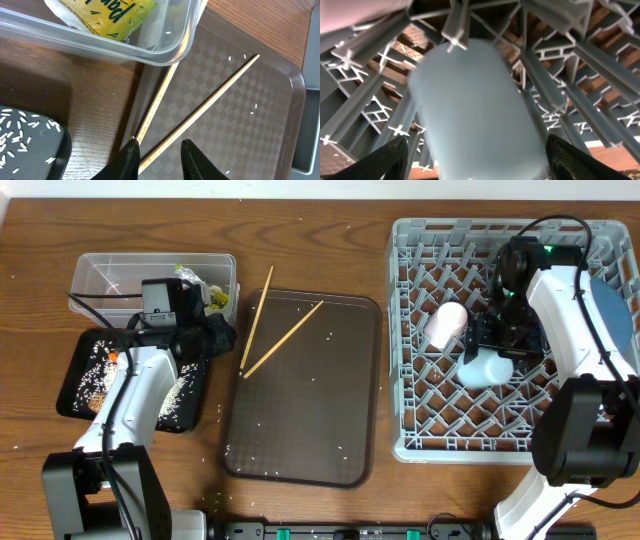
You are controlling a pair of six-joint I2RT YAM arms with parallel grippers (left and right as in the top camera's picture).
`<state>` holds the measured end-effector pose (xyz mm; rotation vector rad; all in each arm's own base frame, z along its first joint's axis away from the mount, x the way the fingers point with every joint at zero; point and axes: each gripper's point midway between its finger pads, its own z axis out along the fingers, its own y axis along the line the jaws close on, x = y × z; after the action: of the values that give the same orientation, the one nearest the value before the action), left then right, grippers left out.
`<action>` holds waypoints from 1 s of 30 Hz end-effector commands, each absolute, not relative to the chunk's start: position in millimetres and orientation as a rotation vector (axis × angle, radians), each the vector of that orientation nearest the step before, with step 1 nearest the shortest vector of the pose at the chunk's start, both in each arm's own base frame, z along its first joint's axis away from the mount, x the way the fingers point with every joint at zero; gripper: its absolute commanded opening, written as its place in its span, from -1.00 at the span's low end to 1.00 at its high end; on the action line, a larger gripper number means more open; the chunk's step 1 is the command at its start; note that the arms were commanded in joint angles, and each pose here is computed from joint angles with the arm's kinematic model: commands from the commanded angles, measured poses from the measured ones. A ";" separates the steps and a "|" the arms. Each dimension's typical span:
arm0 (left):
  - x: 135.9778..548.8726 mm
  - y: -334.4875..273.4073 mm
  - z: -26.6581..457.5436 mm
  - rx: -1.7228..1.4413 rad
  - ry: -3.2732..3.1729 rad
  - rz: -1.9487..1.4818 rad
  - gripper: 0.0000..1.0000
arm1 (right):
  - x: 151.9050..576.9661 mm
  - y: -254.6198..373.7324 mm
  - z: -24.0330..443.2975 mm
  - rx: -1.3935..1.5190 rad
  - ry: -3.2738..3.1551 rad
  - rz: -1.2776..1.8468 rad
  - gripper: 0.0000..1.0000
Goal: Sort waste into correct bins and load items into the dishwasher rack
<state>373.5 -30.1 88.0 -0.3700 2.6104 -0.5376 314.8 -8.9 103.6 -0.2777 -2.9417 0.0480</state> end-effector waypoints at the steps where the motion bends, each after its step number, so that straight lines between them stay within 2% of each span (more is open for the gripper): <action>1: 374.4 -25.8 88.3 -0.348 2.611 -0.507 -0.42 | 321.9 -7.4 108.2 -0.296 -2.973 0.005 0.64; 10: 371.1 -26.0 86.5 -0.354 2.626 -0.508 -0.41 | 352.7 -1.8 142.5 -0.328 -3.092 -0.127 0.66; 15: 371.1 -30.7 87.5 -0.244 2.630 -0.490 0.00 | 378.1 14.6 186.2 -0.239 -3.224 -0.261 0.68; 17: 373.2 -36.5 90.7 -0.202 2.624 -0.489 0.10 | 388.3 25.8 203.6 -0.188 -3.280 -0.329 0.68; 23: 385.3 -67.2 107.4 -0.012 2.593 -0.395 0.34 | 408.1 82.2 230.0 0.049 -3.384 -0.502 0.64; 27: 389.0 -73.9 108.3 0.126 2.576 -0.139 0.44 | 410.9 112.3 230.6 0.191 -3.415 -0.474 0.65; 30: 387.4 -83.4 103.7 0.224 2.574 -0.039 0.45 | 413.8 125.7 231.2 0.261 -3.450 -0.406 0.66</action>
<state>379.9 -93.9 102.2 0.1467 2.5964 -0.2537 412.3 115.6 225.0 0.1827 -3.4130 -0.4577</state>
